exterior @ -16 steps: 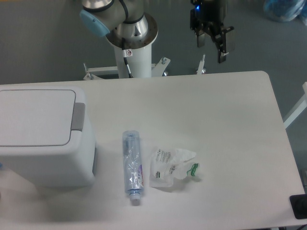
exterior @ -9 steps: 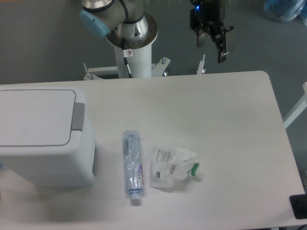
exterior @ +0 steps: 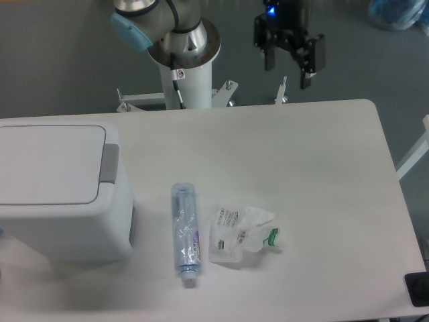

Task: Open the trash can
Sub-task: 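Move the open gripper toward the white trash can lid, then lower the open gripper over the lid edge beside the grey panel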

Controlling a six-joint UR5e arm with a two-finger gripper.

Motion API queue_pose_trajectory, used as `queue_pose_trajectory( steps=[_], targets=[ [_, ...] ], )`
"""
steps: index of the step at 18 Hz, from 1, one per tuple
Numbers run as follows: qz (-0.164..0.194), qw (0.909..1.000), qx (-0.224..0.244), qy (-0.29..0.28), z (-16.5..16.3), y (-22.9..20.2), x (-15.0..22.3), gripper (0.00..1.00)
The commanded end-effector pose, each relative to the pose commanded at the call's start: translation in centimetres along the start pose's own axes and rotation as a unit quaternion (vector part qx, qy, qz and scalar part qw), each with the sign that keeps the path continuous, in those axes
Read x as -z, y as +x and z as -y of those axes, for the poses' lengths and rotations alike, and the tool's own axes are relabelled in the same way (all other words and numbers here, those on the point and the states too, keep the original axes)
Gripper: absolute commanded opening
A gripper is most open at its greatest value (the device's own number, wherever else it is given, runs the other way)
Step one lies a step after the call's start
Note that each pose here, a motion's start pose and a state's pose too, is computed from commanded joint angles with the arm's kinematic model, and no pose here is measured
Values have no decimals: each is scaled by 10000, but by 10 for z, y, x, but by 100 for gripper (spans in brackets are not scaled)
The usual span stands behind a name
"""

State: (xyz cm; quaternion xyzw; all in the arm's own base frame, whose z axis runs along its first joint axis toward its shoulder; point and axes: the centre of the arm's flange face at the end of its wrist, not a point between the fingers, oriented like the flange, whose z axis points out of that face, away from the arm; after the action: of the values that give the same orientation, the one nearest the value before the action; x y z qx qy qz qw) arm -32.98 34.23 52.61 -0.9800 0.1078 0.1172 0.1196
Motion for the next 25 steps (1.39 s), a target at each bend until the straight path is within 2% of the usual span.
queue_pose_trajectory(
  steps=[3, 5, 9, 12, 16, 20, 25],
  targets=[
    [-32, 9990, 401, 178, 49, 9, -7, 100],
    [-3, 9955, 885, 329, 81, 17, -11, 100],
    [42, 9750, 2040, 877, 137, 33, -22, 100],
    [-67, 9605, 2550, 1116, 159, 37, -23, 100],
    [-278, 9486, 2916, 1200, 184, 46, -27, 100],
    [-363, 9479, 2900, 1266, 202, 54, -33, 100],
    [-398, 9493, 2858, 1246, 207, 59, -39, 100]
  ],
)
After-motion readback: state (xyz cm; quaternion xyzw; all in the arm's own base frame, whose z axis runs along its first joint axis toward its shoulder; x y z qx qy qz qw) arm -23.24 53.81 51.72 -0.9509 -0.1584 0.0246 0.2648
